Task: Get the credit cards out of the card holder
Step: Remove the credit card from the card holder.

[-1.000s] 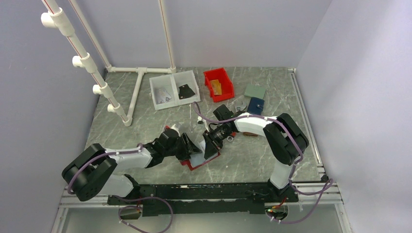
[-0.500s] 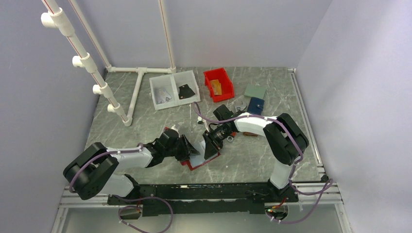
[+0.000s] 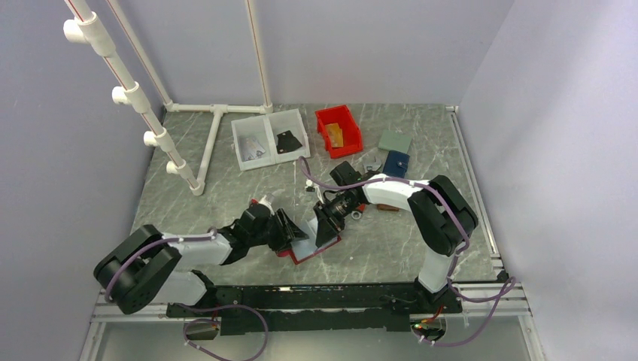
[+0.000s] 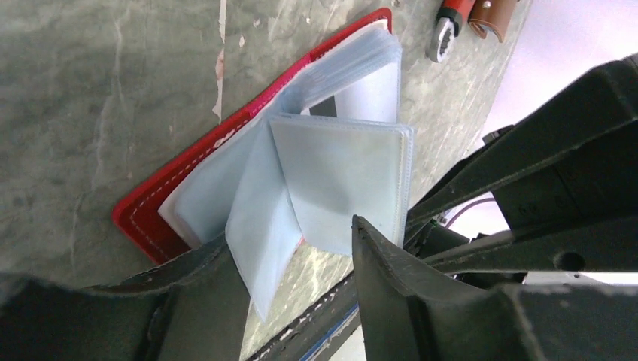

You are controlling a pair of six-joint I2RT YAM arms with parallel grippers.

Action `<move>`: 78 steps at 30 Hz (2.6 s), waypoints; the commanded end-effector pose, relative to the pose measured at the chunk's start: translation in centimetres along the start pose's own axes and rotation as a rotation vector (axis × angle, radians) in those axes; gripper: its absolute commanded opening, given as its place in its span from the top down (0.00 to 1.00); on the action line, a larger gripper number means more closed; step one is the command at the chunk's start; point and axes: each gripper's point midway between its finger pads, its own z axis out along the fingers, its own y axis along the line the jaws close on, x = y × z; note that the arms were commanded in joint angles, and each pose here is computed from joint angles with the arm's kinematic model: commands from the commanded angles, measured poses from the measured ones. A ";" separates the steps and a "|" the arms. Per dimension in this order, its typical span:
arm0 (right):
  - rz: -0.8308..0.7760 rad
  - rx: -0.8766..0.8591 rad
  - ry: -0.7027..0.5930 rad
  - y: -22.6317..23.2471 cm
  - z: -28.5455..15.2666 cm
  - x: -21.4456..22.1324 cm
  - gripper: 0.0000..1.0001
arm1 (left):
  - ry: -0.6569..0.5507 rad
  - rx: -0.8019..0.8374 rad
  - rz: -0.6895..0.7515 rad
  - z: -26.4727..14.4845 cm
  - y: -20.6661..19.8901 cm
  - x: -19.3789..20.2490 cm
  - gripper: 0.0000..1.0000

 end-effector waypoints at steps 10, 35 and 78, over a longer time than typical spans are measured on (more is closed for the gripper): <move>-0.061 -0.047 0.011 1.2 0.8 -1.2 0.73 | -0.083 0.091 0.025 -3.3 -2.1 -0.9 0.37; -0.005 0.222 0.022 -3.8 0.3 -1.0 0.79 | -0.117 -0.071 0.096 -5.6 -1.9 -2.1 0.51; 0.116 0.017 -0.109 -2.4 -1.7 -3.0 1.00 | -0.039 0.204 0.037 -0.8 -4.6 -1.0 0.41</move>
